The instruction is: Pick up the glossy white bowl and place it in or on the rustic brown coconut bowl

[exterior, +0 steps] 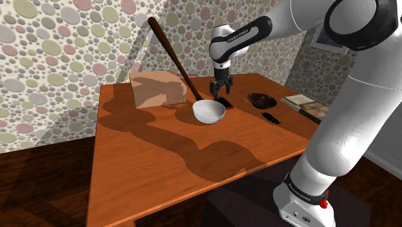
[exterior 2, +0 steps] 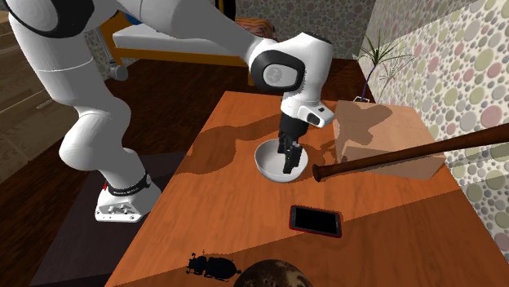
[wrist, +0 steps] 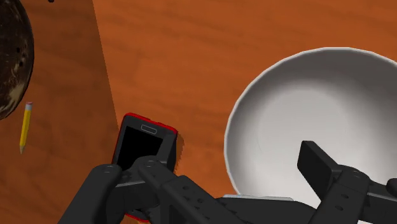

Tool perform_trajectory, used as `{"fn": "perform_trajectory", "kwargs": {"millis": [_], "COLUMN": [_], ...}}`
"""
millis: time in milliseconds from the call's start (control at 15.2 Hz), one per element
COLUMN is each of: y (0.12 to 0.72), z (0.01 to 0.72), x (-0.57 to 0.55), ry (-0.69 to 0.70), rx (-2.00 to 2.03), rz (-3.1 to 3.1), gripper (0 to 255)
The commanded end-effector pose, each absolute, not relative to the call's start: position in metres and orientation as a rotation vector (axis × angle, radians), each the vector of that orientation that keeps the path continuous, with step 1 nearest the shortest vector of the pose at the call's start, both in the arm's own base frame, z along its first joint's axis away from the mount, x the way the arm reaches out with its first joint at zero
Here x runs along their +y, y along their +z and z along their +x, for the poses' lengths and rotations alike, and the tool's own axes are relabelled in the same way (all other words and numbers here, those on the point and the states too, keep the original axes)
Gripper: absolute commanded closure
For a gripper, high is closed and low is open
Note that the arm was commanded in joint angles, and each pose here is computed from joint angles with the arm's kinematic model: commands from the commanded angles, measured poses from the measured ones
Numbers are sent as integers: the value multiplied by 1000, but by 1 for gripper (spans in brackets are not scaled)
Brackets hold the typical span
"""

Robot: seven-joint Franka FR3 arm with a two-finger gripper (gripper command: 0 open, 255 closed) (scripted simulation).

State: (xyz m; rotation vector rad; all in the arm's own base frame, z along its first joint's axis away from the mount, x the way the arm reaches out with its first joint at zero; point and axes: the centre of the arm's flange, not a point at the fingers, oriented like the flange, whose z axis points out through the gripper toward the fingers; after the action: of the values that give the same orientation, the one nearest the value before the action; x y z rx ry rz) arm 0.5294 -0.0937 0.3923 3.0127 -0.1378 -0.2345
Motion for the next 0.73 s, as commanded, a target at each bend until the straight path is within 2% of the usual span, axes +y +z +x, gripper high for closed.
{"fn": "perform_trajectory", "kwargs": {"millis": [0, 660], "y": [380, 351], "z": [534, 529], "x": [-95, -98], "ry": [-238, -238], "rx": [-141, -141], "rz": [3010, 3010], "gripper": [0, 0]}}
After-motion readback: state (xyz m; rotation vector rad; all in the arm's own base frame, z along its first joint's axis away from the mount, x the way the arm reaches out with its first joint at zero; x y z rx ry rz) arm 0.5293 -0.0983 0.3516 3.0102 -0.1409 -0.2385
